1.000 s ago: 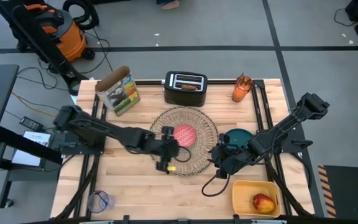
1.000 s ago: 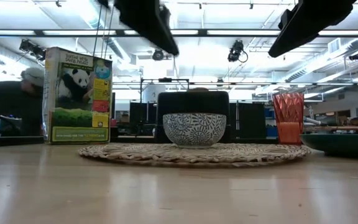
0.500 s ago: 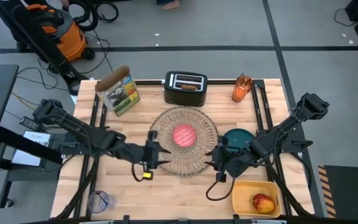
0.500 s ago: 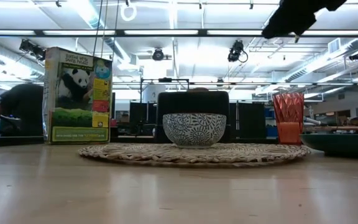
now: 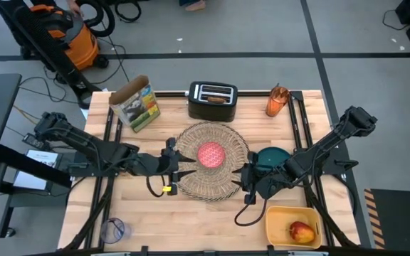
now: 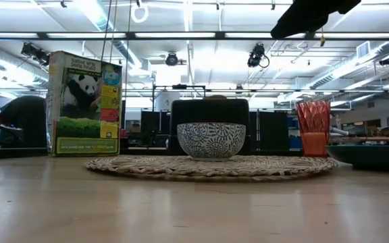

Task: Arrange a breakfast setting
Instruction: Put the plate on the place mat

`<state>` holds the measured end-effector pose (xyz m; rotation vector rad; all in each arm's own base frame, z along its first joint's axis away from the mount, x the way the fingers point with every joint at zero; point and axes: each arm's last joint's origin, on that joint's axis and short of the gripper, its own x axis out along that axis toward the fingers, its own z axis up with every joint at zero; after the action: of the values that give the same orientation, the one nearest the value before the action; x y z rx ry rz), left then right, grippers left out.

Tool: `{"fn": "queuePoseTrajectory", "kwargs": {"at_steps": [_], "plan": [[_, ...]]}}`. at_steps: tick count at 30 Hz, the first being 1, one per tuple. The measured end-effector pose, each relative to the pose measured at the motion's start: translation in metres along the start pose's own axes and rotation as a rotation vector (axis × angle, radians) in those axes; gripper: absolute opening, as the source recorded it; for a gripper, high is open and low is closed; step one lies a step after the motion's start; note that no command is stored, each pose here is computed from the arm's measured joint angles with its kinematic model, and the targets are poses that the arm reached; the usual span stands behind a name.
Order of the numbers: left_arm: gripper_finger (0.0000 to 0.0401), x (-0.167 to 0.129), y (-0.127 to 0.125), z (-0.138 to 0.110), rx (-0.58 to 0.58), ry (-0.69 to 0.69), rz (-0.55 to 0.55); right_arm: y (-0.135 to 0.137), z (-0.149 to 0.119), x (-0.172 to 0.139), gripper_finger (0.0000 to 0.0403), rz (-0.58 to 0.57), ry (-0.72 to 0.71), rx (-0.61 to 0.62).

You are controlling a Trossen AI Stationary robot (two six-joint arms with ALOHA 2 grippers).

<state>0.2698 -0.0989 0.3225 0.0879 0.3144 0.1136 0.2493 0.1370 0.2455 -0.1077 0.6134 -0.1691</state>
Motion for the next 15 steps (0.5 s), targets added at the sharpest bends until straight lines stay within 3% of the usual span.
{"fn": "queuePoseTrajectory", "kwargs": {"at_steps": [10,15], "plan": [[0.0153,0.000,0.000,0.000,0.001,0.001,-0.004,0.007,-0.002,-0.006,0.0154,0.032,-0.004,-0.015],[0.0153,0.000,0.000,0.000,0.002,0.001,-0.004,0.006,0.001,-0.015,0.0154,0.123,0.005,0.042]]}}
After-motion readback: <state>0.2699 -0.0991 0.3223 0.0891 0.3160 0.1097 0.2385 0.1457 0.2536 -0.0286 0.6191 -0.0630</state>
